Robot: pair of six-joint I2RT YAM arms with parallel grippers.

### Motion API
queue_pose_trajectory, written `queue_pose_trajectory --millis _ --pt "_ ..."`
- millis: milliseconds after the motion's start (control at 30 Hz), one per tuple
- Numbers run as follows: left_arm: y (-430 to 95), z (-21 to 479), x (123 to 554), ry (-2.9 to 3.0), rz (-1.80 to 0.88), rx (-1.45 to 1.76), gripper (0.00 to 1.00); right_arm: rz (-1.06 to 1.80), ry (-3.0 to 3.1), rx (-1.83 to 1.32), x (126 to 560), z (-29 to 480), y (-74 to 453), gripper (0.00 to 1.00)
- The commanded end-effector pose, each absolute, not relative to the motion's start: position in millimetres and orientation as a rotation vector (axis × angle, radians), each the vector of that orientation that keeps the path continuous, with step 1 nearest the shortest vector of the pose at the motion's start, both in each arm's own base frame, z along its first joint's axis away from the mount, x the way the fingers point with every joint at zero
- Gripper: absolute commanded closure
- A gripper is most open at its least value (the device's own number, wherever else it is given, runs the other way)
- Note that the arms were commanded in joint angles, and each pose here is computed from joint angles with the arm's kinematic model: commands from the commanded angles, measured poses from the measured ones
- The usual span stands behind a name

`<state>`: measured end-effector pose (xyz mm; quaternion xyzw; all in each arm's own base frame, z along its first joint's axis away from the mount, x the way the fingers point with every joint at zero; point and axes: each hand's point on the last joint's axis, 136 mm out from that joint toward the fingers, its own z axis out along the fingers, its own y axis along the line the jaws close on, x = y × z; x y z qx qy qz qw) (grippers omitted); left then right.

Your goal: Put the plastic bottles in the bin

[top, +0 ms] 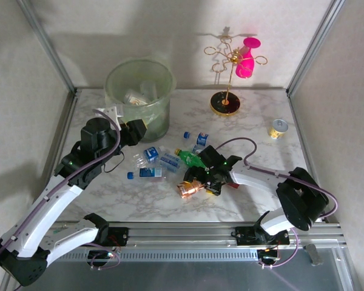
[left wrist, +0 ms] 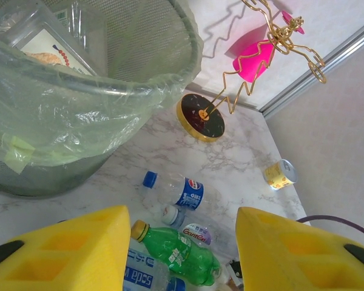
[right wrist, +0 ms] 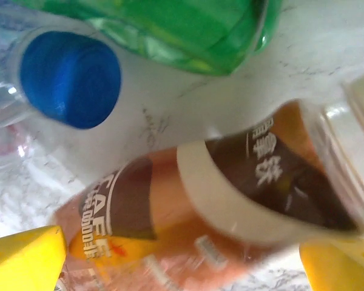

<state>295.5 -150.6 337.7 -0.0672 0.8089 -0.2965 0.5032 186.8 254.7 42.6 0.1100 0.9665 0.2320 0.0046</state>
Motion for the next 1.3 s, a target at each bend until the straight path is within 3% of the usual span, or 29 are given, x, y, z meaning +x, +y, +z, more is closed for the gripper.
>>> queue_pose_trajectory --millis 0,533,833,1100,1267 --pt "-148 338 294 1.947 -0.694 -0.15 0.52 0.701 3.039 0.358 193 40 256 0.02" --pt "-153 334 297 1.965 -0.706 -0.13 0.53 0.465 3.048 0.365 183 28 218 0.27" --pt "-163 333 299 1.983 -0.741 -0.113 0.54 0.475 3.004 0.351 186 40 214 0.51" --pt "-170 330 300 2.002 -0.754 -0.093 0.54 0.453 3.02 0.31 182 32 209 0.54" --pt "-188 327 294 2.033 -0.821 -0.015 0.51 0.527 2.973 0.219 186 52 216 0.53"
